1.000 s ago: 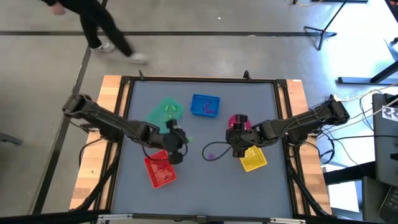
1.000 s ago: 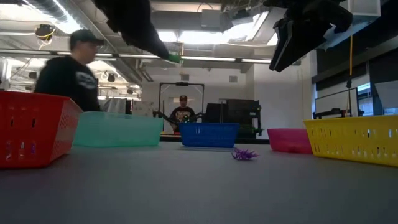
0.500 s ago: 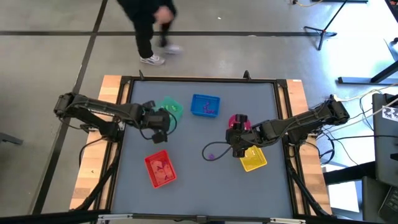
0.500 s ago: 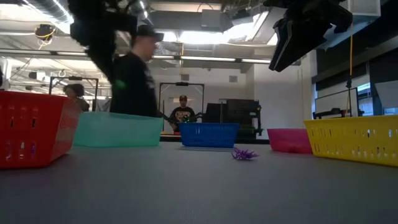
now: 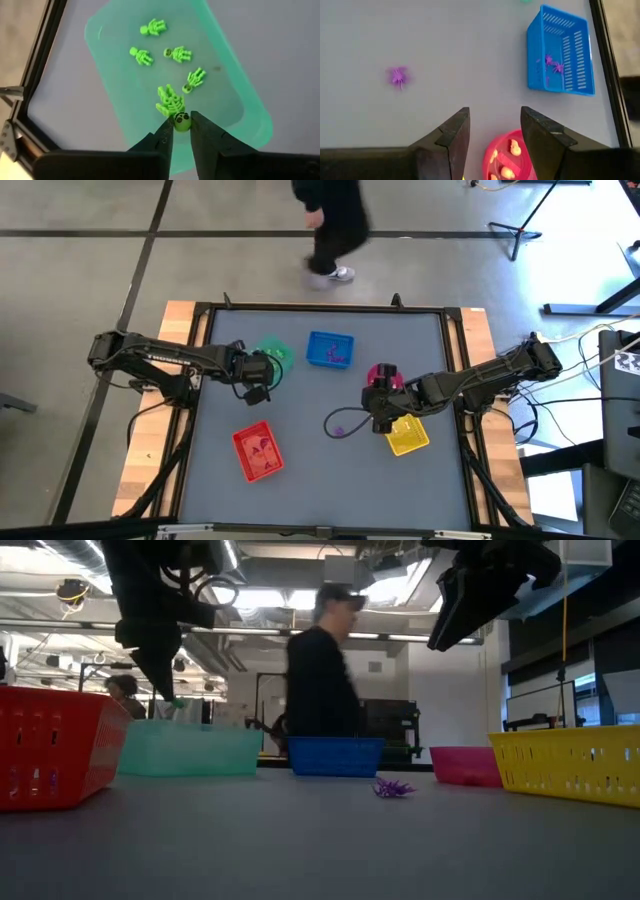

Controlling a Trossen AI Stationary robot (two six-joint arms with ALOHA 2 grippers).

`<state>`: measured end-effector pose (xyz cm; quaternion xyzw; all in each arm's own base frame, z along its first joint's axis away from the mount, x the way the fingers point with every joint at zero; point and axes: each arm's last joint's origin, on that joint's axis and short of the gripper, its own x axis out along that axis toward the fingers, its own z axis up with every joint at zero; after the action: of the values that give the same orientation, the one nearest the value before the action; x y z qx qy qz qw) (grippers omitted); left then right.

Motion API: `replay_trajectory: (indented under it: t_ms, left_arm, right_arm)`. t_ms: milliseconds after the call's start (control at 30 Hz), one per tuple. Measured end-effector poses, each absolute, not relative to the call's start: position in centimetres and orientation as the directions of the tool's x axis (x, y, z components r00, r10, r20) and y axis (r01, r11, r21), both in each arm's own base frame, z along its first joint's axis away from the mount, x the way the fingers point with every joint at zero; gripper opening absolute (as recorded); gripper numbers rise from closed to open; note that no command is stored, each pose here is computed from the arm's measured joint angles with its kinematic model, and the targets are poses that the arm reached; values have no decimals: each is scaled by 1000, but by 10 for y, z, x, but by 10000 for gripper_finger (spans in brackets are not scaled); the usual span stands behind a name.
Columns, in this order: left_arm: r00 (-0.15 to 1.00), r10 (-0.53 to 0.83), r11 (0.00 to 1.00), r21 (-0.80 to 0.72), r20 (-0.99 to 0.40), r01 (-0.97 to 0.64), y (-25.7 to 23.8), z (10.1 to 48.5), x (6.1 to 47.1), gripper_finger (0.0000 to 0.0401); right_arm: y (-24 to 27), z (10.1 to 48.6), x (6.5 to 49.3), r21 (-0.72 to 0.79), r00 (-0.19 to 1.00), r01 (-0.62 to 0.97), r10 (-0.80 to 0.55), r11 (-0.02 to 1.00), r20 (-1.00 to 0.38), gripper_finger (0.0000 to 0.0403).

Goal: Sort Halloween decoration
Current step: Put the green skeleton toy into the green bin, then put the purple spider toy into the blue bin

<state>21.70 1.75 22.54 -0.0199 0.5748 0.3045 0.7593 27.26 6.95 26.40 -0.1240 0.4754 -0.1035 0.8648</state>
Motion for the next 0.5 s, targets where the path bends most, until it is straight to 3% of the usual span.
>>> replay_trajectory:
  t_ms: [267,500]
  left_arm:
    - [218,442,813,286,-870,-508,18,227,224,109]
    - [317,444,810,225,-838,-541,18,230,234,157]
  right_arm:
    - [71,268,279,-282,586,82,-274,956,-762,175]
    - [78,266,288,-172,631,30,-153,985,-761,175]
